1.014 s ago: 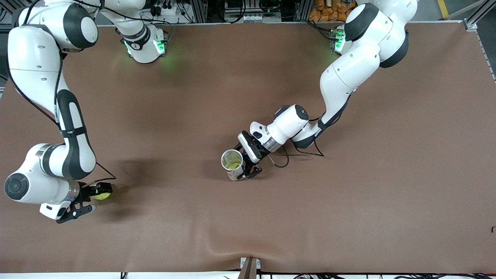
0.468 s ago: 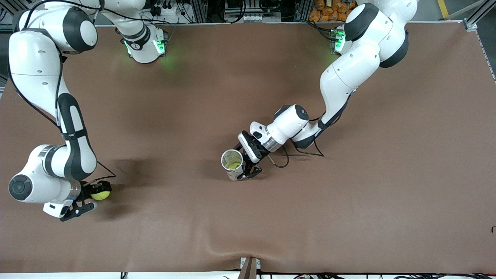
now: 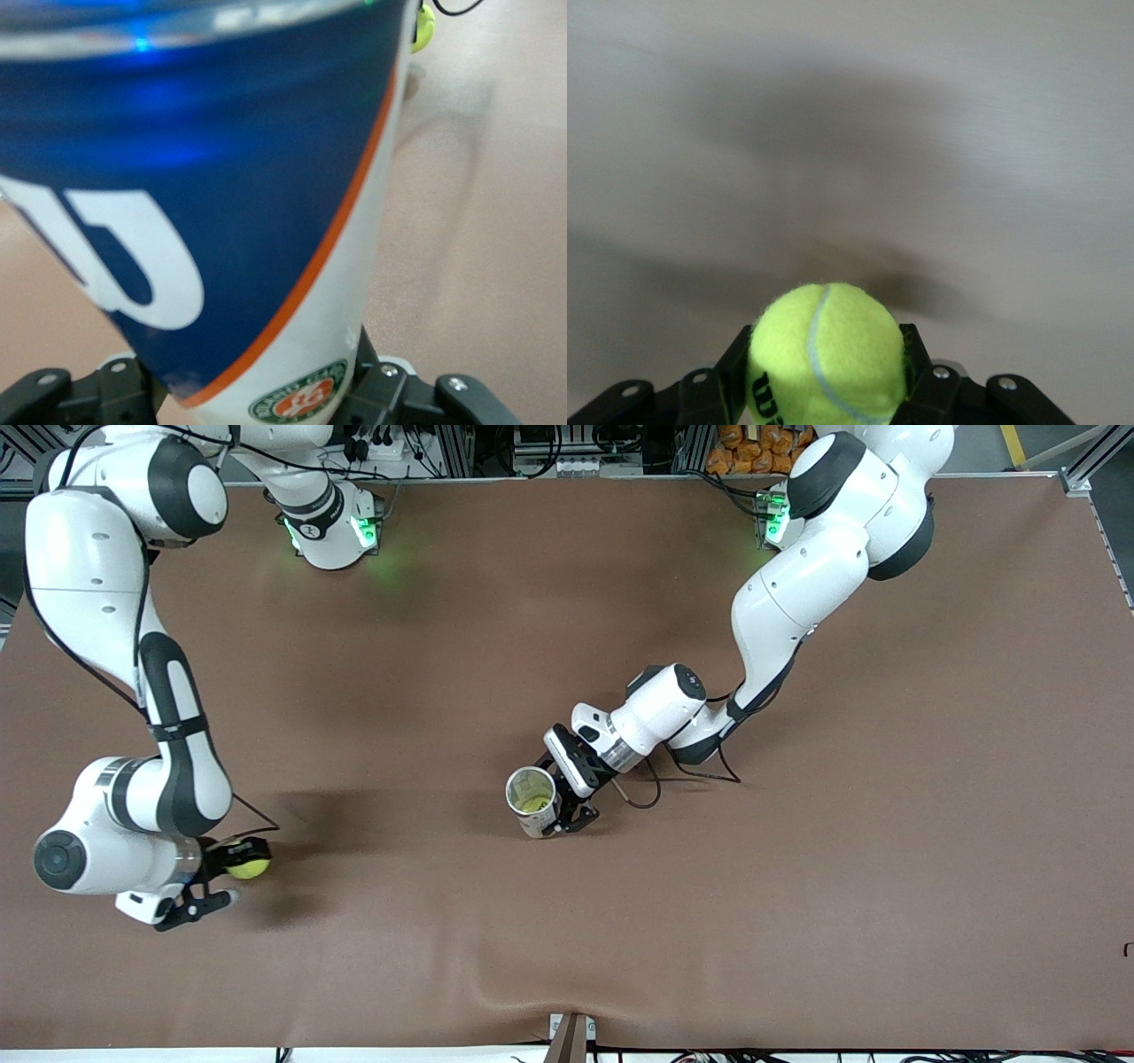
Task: Insert tennis ball vertically with right arm
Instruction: 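Carry the second ball over the can opening with the right gripper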
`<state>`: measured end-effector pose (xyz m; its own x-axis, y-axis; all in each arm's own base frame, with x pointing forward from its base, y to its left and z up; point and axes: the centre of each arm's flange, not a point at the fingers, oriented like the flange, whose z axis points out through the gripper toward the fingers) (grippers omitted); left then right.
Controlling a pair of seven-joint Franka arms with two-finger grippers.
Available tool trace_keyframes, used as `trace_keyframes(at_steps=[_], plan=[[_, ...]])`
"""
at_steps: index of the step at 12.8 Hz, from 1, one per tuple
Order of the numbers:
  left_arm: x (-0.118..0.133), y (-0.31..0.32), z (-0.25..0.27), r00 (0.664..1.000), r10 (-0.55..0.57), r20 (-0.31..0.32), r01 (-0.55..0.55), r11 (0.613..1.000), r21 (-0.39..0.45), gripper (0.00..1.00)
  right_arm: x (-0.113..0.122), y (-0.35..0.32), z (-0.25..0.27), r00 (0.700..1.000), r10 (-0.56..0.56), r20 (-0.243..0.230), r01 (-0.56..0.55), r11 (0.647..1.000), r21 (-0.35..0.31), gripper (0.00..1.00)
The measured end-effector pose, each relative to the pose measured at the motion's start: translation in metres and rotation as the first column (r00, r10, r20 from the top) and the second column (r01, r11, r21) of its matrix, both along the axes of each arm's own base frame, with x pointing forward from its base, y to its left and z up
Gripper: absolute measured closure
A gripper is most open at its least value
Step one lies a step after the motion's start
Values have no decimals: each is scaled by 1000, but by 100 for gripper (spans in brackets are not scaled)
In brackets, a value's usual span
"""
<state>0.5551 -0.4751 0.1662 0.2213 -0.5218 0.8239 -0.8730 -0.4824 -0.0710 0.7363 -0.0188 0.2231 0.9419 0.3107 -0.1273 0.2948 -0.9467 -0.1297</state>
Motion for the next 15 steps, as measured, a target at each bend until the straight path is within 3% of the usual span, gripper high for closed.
trace_keyframes(at_steps=[3, 5, 8, 12, 15], plan=[[0, 0, 0, 1000, 0, 1, 0, 1000, 0, 22, -8, 134, 68, 987, -161, -19, 162, 986, 49, 32], [0, 0, 0, 1000, 0, 1, 0, 1000, 0, 22, -23, 209, 113, 956, -293, -33, 295, 953, 73, 32], [0, 0, 0, 1000, 0, 2, 0, 1000, 0, 23, -51, 292, 144, 878, -471, -88, 477, 876, 75, 32], [0, 0, 0, 1000, 0, 2, 0, 1000, 0, 23, -76, 365, 171, 738, -662, -134, 674, 732, 95, 32], [0, 0, 0, 1000, 0, 2, 0, 1000, 0, 23, -94, 409, 182, 680, -719, -144, 733, 671, 111, 32]])
